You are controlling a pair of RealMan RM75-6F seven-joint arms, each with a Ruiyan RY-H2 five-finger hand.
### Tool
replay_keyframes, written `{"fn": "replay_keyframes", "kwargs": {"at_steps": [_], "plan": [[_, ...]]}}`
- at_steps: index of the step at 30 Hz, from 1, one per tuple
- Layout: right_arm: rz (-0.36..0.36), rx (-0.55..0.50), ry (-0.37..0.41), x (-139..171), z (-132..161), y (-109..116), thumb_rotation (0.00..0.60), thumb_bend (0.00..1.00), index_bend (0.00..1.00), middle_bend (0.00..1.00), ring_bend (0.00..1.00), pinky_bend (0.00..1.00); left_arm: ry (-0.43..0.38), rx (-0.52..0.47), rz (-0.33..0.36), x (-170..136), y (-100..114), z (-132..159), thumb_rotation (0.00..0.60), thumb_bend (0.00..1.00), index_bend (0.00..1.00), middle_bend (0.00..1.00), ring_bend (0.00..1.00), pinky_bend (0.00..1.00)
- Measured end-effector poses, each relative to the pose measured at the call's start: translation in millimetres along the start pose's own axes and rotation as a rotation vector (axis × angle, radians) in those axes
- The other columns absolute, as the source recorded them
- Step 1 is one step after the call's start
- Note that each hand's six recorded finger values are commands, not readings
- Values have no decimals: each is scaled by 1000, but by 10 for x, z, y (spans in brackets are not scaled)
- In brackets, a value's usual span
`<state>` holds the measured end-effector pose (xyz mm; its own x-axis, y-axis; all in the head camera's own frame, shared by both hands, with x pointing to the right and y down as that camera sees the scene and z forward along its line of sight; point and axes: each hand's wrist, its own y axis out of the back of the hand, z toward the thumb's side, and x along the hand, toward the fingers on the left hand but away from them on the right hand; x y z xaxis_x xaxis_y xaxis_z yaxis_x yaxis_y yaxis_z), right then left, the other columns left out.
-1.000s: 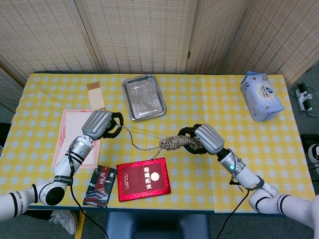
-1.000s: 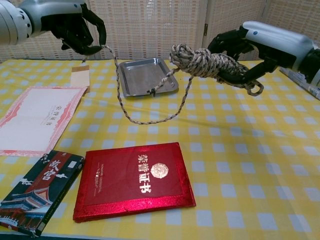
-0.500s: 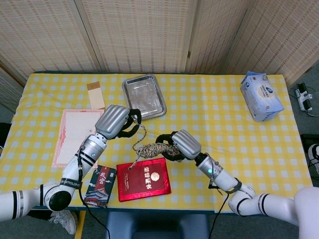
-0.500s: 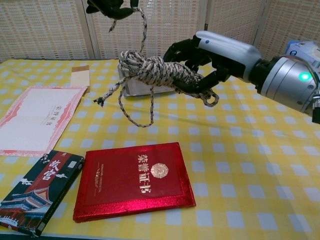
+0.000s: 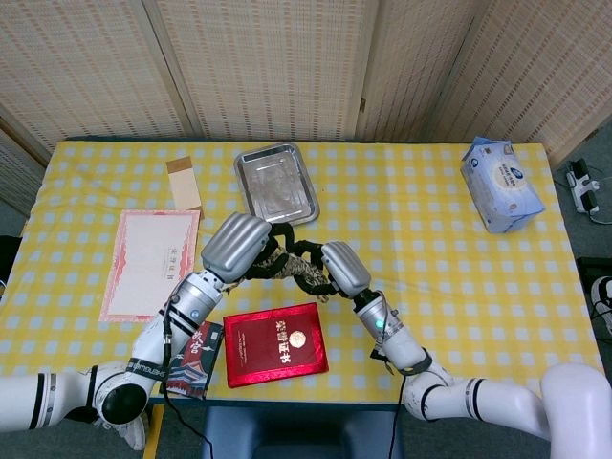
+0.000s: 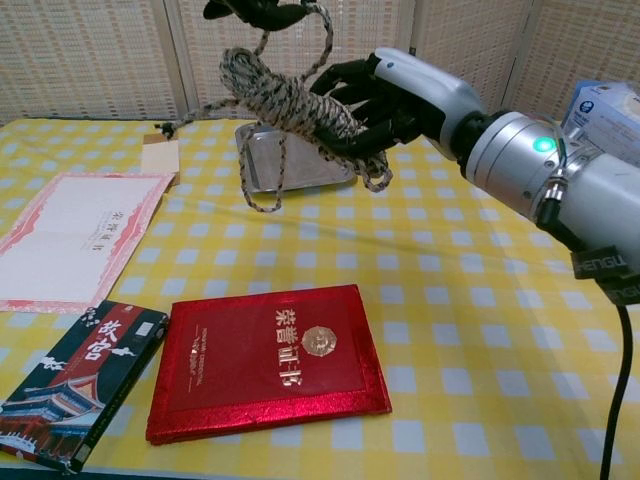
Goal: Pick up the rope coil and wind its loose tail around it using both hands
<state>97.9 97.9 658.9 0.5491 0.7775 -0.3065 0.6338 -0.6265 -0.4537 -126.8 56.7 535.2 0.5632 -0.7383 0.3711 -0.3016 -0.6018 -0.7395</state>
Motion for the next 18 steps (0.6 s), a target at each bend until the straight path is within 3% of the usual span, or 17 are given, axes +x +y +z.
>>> {"fn": "replay_keyframes", "kwargs": {"at_steps": [9,18], "plan": [[-211,-108,-40,-108,3,185,600,542,849,643,719,617,26,-19,-41,-202,-164,-217,600,517,631,983,906,811],[-321,-215,-34,-132,-72,358,600,546,859,652,729,621,75,-9,-71,-385,-271,-554,600,517,633,983,904,811]]}}
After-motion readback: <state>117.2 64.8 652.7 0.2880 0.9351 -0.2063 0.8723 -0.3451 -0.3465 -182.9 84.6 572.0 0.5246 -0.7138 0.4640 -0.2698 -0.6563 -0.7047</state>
